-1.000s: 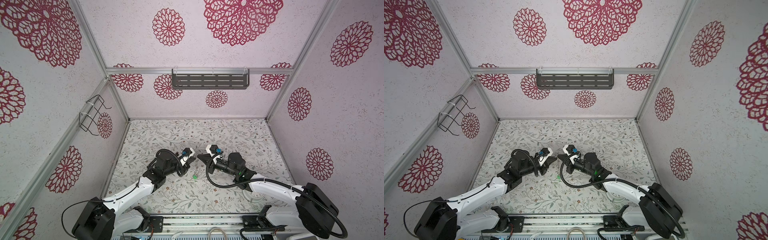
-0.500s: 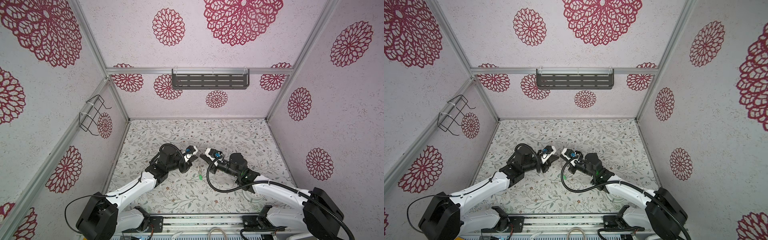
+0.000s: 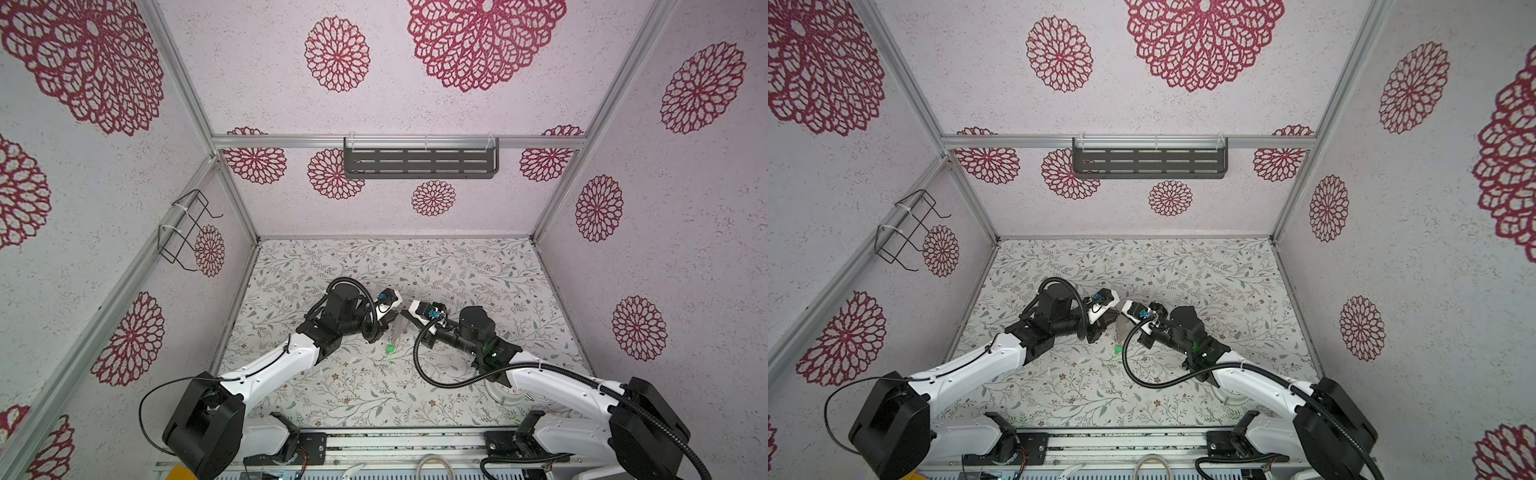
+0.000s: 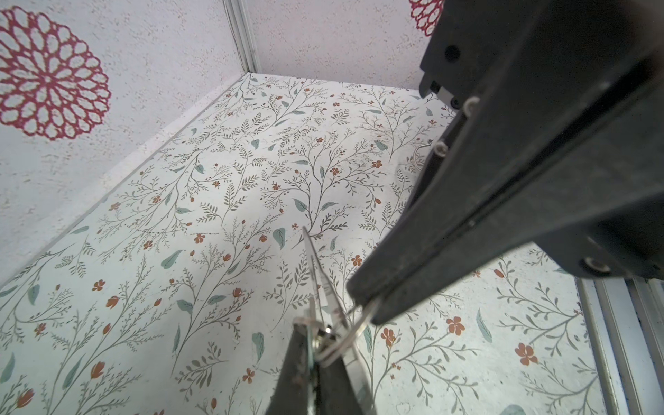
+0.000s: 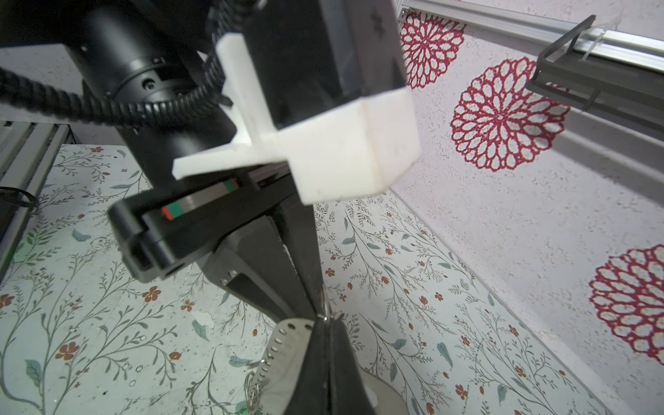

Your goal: Remove the keys from the keyring

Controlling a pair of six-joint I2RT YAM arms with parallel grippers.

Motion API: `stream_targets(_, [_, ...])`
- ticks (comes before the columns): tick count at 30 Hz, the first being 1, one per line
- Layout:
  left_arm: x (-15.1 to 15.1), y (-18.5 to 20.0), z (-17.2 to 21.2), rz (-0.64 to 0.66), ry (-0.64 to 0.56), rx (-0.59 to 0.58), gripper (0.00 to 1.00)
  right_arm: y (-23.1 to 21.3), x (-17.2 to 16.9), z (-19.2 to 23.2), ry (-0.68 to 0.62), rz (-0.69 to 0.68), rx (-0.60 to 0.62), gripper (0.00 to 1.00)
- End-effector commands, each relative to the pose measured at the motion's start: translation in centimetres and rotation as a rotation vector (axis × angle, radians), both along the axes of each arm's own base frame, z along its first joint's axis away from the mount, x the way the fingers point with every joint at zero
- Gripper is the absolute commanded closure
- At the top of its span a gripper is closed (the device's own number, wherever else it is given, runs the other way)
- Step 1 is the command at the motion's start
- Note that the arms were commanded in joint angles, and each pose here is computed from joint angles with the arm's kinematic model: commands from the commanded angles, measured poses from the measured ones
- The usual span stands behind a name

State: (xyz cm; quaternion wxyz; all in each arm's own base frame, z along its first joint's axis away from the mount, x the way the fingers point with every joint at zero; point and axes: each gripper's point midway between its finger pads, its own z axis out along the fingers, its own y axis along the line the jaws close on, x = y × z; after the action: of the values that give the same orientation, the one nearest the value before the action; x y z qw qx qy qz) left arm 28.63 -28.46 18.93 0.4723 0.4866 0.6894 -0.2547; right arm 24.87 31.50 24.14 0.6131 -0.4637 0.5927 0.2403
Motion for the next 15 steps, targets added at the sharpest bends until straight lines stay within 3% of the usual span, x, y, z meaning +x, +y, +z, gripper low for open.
stream_targets(1, [-0.1, 0.1, -0.4, -0.023, 0.006, 0.035, 1.00, -0.6, -0.3, 3.1, -0.060, 0.005, 0.079, 1.00])
stream_targets(15, [0.6, 1.0, 0.8, -0.029, -0.041, 0.072, 1.00, -1.0, -0.7, 3.9, 0.105, 0.140, 0.269, 1.00])
